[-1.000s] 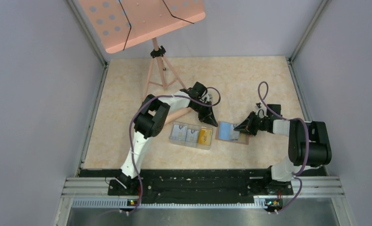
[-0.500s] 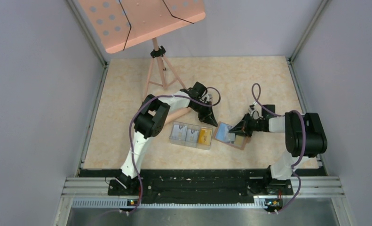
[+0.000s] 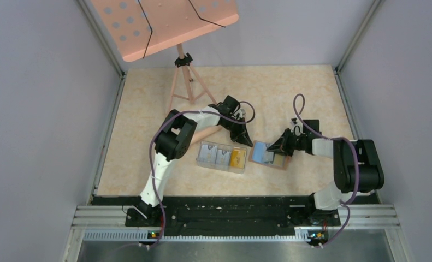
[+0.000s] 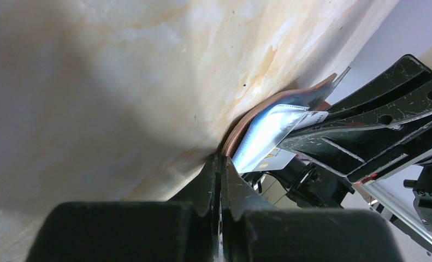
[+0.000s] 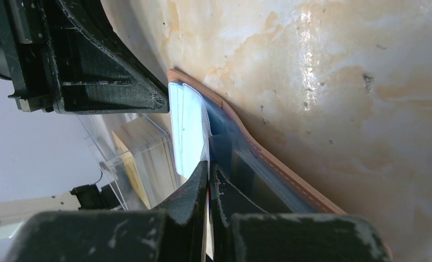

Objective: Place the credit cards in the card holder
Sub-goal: Insert the credit card into the card holder.

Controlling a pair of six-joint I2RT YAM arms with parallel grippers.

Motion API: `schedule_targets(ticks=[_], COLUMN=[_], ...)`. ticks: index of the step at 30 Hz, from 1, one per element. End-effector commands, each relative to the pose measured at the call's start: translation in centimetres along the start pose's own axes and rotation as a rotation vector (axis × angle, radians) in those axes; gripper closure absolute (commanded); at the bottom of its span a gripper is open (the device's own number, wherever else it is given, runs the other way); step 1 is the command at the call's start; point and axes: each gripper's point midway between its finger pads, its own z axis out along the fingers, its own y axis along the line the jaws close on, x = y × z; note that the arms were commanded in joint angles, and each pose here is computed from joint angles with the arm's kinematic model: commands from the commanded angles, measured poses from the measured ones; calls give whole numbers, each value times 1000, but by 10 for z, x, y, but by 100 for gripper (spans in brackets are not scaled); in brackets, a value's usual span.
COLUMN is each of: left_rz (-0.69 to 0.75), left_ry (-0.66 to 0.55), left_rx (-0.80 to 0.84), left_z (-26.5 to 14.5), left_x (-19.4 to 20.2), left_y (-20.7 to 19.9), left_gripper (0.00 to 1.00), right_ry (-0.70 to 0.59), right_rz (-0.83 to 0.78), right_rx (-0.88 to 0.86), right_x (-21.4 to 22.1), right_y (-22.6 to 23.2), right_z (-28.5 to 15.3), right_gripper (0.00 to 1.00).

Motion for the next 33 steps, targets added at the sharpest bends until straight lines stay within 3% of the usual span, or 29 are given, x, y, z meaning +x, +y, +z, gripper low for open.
schedule_targets(ticks=[1, 10, 14, 17, 24, 33], left_rz=[34, 15, 20, 20, 14, 25], left_ry=[-56, -87, -104, -110, -111, -105], left_rx=[-12, -6, -6, -9, -9, 5], left_z=[-1, -7, -11, -11, -9, -7], left_x=[0, -6, -7, -7, -8, -7], left_y=[-8, -7, -10, -9, -8, -13], left_gripper=[100, 100, 100, 100, 100, 100], right_ry=[-87, -21, 6, 31, 71, 102], right_rz=[-40, -43, -72, -102, -126, -212], right_rx=[-10, -15, 81, 176, 295, 401], right_x=[-28, -23, -14, -11, -14, -17], right_y=[7, 11, 3, -5, -10, -7], right_z=[8, 17, 6, -5, -15, -28], right_gripper=[100, 100, 73, 61, 45, 36])
